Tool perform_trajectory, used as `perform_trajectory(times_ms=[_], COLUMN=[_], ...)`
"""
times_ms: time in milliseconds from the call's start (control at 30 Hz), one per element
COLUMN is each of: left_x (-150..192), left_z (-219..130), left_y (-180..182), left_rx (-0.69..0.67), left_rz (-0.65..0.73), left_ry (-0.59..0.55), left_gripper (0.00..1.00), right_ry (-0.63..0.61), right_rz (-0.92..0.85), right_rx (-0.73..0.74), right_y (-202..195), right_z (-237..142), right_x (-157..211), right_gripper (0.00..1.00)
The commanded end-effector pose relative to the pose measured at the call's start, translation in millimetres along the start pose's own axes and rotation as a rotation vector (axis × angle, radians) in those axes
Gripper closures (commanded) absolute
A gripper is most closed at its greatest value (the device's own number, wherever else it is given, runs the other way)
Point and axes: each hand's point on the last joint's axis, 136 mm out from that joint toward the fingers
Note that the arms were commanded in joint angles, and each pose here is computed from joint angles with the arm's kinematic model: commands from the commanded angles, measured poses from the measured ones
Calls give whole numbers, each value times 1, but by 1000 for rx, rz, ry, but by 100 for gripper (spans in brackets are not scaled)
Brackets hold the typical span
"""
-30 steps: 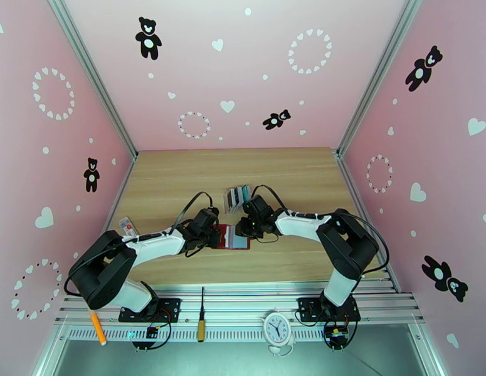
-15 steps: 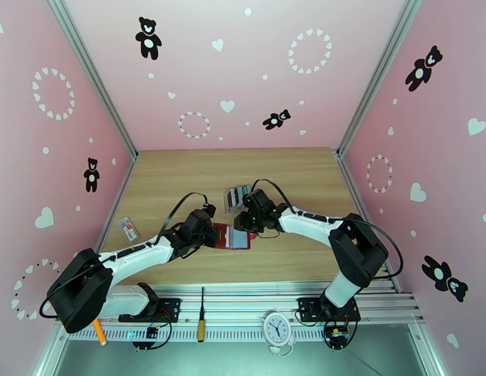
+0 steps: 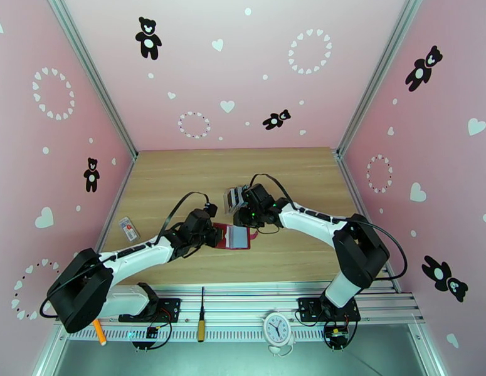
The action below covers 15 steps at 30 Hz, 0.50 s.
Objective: Put the credit cards into the card holder
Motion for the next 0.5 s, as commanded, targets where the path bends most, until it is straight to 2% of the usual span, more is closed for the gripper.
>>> perform_trajectory(times_ms=[0, 200, 467], left_x=[11, 26, 36], left_z=[-1, -7, -2], left_y=[-9, -13, 1], left_rx=[72, 94, 25], left_rz=[-22, -23, -26], left_ry=[27, 54, 85], left_gripper=[80, 76, 75], right_ry=[18, 51, 60], right_rz=[-1, -13, -15], right_rx=[63, 84, 104], right_y=[-19, -21, -26], right_z=[14, 30, 39], right_x=[4, 7, 7], right_gripper=[60, 60, 61])
Point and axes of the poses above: each hand's point on the last joint's axis, 136 mm out from that joint toward the fingers, its own z axis out along the fingers, its own y axis along the line the jaws close on, x = y × z, and after that the axes turned 13 degrees about z, right-handed
